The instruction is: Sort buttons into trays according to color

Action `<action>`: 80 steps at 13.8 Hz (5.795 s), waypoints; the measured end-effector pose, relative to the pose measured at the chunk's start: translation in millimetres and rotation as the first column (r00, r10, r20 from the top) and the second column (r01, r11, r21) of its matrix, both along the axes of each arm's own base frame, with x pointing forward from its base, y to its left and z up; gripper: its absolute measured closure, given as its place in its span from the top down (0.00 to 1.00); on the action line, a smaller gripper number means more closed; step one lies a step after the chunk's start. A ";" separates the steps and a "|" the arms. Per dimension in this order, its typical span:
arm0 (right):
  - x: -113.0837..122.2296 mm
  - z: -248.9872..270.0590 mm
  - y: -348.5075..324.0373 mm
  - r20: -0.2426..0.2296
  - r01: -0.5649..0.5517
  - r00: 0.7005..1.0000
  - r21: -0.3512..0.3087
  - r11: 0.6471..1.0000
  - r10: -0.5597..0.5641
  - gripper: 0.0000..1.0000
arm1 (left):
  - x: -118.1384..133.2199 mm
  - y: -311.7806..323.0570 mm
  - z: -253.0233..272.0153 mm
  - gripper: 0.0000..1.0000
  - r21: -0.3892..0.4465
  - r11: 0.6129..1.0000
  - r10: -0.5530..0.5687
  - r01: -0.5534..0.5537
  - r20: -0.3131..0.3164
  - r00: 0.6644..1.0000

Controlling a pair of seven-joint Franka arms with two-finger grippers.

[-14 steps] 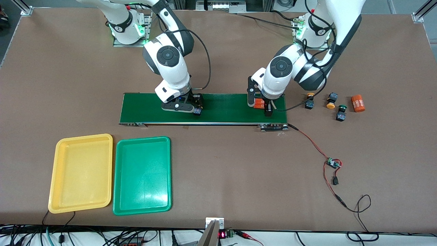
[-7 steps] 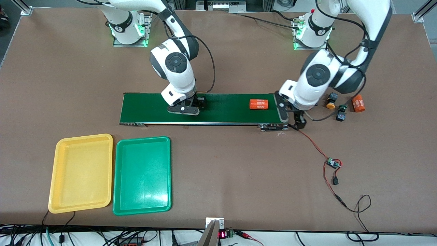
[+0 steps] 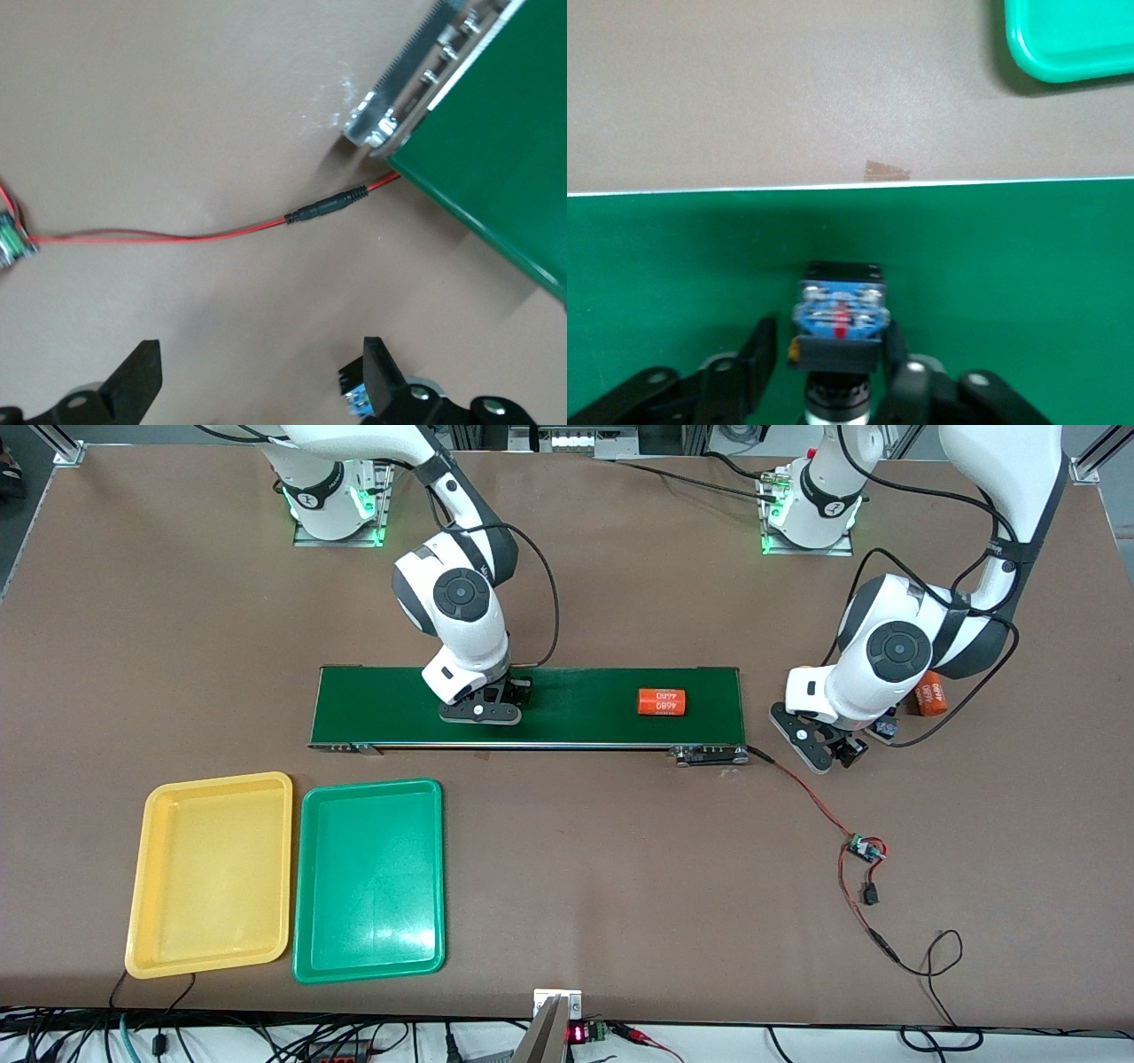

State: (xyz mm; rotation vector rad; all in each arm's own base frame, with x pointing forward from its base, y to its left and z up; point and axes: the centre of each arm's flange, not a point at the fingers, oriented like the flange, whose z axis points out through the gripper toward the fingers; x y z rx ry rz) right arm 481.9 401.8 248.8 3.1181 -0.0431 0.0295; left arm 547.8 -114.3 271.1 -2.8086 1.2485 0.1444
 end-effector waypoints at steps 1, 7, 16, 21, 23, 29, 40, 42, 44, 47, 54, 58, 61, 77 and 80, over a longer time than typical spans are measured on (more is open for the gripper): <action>-1.8 -2.7 1.6 -0.003 -0.011 1.000 -0.003 1.000 0.011 0.54 | -3.2 -0.3 -3.5 1.00 0.007 0.997 0.082 -0.082 -0.001 0.997; 7.5 9.8 -0.7 -0.012 -0.043 0.999 -0.018 0.999 0.043 0.42 | -39.9 26.1 -50.9 1.00 0.048 0.886 0.463 -0.461 -0.049 0.885; 115.3 127.9 -95.8 0.034 -0.036 0.999 -0.035 0.999 0.037 0.42 | -77.7 55.9 -87.1 1.00 0.029 0.741 0.660 -0.671 -0.220 0.718; 185.6 111.3 -222.0 0.025 -0.069 0.997 -0.059 0.996 0.071 0.42 | -88.9 54.0 -101.9 0.91 0.023 0.770 0.623 -0.637 -0.241 0.744; 211.5 96.0 -263.6 0.034 -0.085 0.996 -0.063 0.994 0.088 0.42 | -89.7 52.4 -103.7 0.68 0.020 0.777 0.614 -0.629 -0.244 0.750; 241.0 30.1 -268.3 0.128 -0.109 0.985 -0.053 0.993 0.115 0.42 | -69.2 45.8 -83.2 0.41 -0.056 0.845 0.513 -0.533 -0.200 0.835; 240.2 -42.6 -267.5 0.107 -0.118 0.987 -0.056 0.991 0.123 0.42 | -49.3 -109.1 8.3 0.41 -0.055 0.752 0.647 -0.657 -0.134 0.751; 240.0 -45.2 -267.6 0.105 -0.118 0.987 -0.056 0.991 0.123 0.42 | -50.6 -113.3 1.3 0.41 -0.047 0.725 0.676 -0.687 -0.142 0.723; 240.9 -43.7 -267.5 0.109 -0.118 0.986 -0.056 0.991 0.123 0.44 | -48.1 -113.4 -7.6 0.41 -0.053 0.695 0.705 -0.717 -0.147 0.694; 242.0 -42.1 -267.5 0.112 -0.117 0.986 -0.056 0.992 0.123 0.62 | -50.3 -123.3 -19.2 0.41 -0.055 0.665 0.731 -0.745 -0.157 0.664; 244.5 -37.7 -271.2 0.119 -0.111 0.986 -0.055 0.992 0.117 0.82 | -37.5 -133.2 10.4 0.94 -0.152 0.656 0.733 -0.740 -0.104 0.672; 244.6 -12.4 -276.4 0.084 -0.093 0.992 -0.050 0.994 0.097 1.00 | -23.1 -65.2 17.0 1.00 -0.069 0.578 0.809 -0.813 -0.086 0.582; 237.5 29.5 -278.6 0.032 -0.085 0.996 -0.053 0.995 0.086 1.00 | -19.4 8.3 -3.7 1.00 0.018 0.474 0.877 -0.880 -0.101 0.470; 8.8 186.1 -296.2 -0.067 -0.149 0.987 0.002 0.989 0.149 1.00 | -55.7 113.3 -53.3 1.00 0.153 0.829 0.558 -0.538 -0.169 0.812; 1.2 177.6 -281.4 -0.081 -0.154 0.985 0.000 0.988 0.154 1.00 | -61.6 129.8 -58.0 1.00 0.150 0.844 0.537 -0.516 -0.192 0.822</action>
